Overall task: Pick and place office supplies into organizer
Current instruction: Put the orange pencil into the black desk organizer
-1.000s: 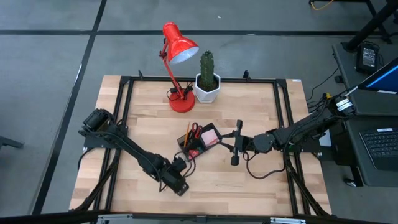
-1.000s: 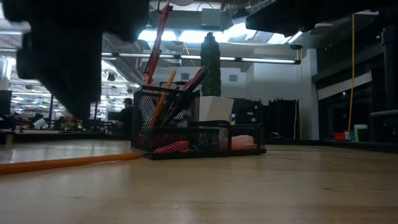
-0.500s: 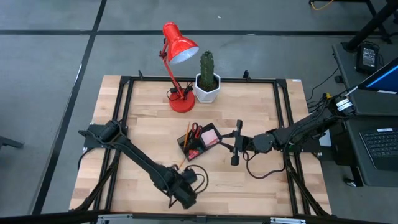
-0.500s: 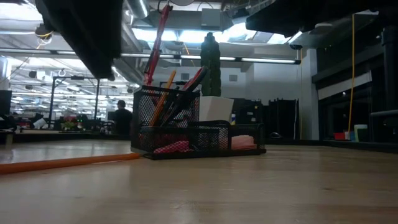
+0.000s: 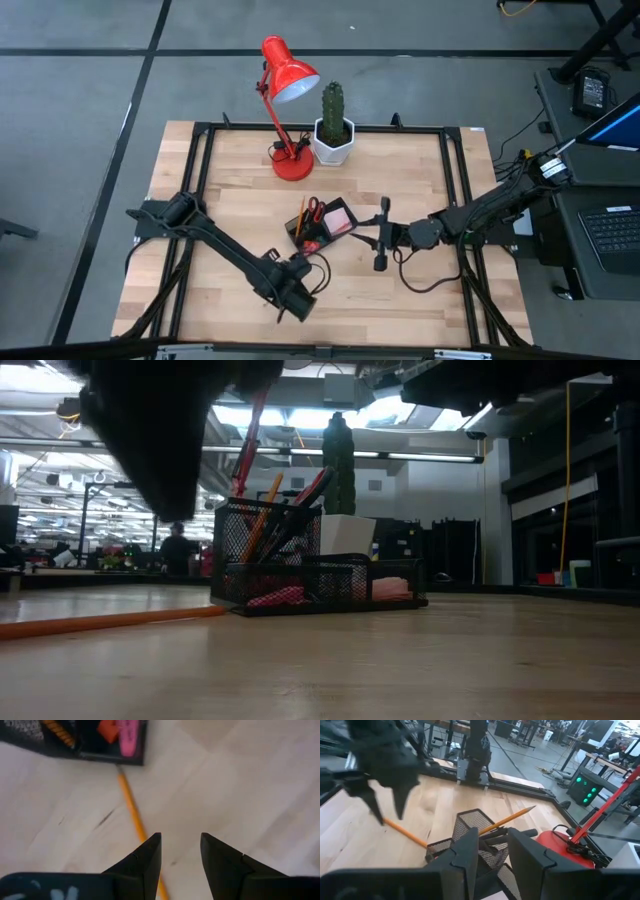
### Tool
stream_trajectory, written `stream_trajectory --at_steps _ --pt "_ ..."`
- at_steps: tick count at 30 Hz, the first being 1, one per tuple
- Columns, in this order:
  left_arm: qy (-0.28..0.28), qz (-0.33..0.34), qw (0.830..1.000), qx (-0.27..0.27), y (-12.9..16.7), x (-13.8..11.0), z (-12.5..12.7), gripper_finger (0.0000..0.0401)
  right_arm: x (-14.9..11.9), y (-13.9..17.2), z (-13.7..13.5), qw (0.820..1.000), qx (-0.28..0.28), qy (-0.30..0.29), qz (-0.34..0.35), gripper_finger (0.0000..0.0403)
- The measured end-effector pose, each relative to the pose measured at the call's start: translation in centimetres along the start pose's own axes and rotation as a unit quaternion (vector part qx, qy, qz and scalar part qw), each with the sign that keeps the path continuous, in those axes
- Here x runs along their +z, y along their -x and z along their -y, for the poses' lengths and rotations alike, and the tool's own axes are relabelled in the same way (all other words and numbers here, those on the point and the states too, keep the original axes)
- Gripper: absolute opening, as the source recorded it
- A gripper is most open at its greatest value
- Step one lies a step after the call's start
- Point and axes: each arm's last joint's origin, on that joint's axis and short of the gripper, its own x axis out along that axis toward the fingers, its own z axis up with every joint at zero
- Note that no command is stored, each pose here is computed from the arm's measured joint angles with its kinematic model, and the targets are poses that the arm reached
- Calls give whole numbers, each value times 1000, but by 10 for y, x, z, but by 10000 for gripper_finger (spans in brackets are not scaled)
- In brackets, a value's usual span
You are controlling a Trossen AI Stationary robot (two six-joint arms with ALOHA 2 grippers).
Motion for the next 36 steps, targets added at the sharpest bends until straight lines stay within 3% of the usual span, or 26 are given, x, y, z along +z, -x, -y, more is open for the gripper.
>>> stream_trajectory --at_steps 10,36 --pt "29 -38 998 50 -28 -2 -19 130 -5 1 -2 1000 5 -9 -21 108" --pt "67 -113 991 11 -71 -10 -36 129 -8 1 -2 999 7 -1 -38 108"
